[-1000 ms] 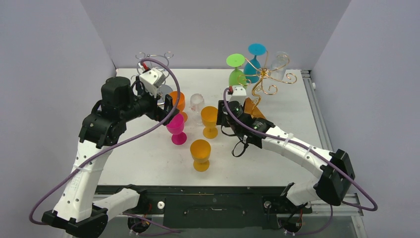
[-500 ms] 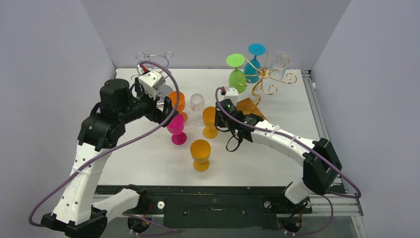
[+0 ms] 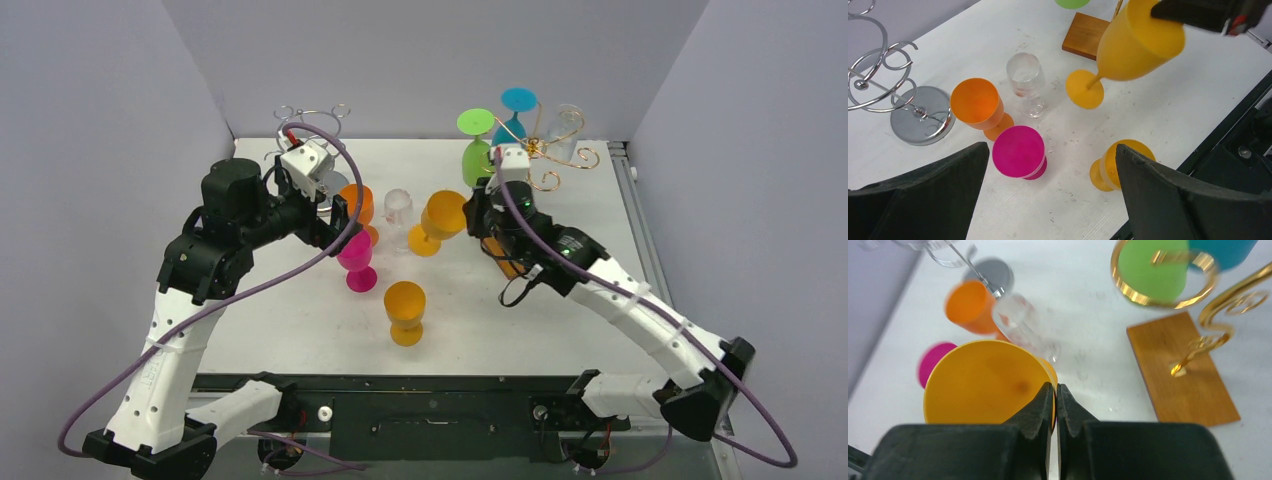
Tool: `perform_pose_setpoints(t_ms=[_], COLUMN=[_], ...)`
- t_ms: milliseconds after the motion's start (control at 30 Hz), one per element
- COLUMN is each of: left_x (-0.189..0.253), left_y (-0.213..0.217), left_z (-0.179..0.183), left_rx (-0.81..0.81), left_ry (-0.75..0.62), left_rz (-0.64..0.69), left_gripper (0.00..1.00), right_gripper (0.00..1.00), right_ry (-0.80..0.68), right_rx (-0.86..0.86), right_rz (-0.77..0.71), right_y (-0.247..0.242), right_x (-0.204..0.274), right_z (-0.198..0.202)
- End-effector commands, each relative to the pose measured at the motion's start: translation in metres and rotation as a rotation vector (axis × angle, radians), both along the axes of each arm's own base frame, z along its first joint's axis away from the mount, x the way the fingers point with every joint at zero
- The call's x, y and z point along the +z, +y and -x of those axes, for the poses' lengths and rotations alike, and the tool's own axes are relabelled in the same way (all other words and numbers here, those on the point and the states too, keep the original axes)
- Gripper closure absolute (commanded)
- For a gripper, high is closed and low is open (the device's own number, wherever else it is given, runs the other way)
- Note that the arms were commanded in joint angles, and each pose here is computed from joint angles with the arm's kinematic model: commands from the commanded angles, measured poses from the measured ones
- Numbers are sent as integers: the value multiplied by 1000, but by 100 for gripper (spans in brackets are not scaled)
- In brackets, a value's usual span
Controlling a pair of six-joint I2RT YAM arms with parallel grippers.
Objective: Place the wine glass upside down on the wine glass rack
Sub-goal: Pick up the wine glass at the center of the board, then turn the wine glass upside down at the wine rack.
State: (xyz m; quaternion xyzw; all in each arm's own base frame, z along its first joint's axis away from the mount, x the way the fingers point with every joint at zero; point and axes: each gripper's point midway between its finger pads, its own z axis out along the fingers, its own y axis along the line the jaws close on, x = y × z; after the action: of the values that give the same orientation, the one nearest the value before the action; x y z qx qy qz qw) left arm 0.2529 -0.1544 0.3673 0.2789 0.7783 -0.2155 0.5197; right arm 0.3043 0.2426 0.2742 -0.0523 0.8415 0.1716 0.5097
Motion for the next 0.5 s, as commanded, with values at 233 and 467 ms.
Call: perform_pose_setpoints(t_ms=[233, 467], left_x=[39, 59], left_y=[-16, -26], left_z=[8, 23], left_rx=[-85, -163], left_ry=[-70, -94], left_rz=[103, 154], left_gripper=[4, 4], right_gripper=[100, 100], right_ry=[-357, -450], right_rx=[111, 184], right_rz=[-193, -259], right_y=[-39, -46], right_x=[190, 232], right_z=[48, 72])
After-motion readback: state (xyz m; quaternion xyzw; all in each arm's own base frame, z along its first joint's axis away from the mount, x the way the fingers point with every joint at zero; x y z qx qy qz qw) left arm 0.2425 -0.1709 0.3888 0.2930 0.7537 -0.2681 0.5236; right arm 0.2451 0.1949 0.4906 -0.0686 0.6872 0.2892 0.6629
